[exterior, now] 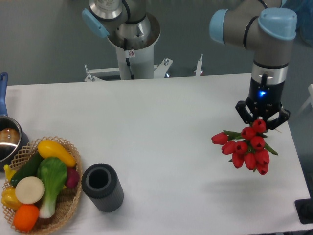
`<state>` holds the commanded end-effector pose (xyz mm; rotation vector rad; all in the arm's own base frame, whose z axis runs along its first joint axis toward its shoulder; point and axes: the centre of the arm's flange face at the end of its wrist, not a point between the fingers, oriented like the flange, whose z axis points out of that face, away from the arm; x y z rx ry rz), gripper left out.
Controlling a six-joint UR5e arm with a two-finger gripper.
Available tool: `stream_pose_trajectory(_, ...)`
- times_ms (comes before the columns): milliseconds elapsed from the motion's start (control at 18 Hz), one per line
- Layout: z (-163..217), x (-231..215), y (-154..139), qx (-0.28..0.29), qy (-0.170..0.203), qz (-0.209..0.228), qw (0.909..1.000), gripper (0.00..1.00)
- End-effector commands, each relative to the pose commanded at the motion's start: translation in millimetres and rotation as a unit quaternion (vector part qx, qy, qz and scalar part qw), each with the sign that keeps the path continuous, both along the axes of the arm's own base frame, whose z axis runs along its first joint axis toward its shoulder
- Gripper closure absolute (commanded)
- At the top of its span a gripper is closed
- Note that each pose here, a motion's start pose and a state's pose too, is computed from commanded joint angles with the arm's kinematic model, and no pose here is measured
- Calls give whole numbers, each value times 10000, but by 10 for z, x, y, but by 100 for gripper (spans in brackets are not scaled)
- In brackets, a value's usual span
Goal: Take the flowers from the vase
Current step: 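Carry the held tulips away from the vase over the open table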
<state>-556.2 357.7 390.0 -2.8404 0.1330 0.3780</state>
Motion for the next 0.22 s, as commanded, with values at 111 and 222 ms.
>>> stream_pose_trajectory(111, -15, -1, -19, -127, -11, -57, 9999, 96)
stream_pose_trajectory(222, -57, 16, -10, -394, 27, -31, 9992, 96)
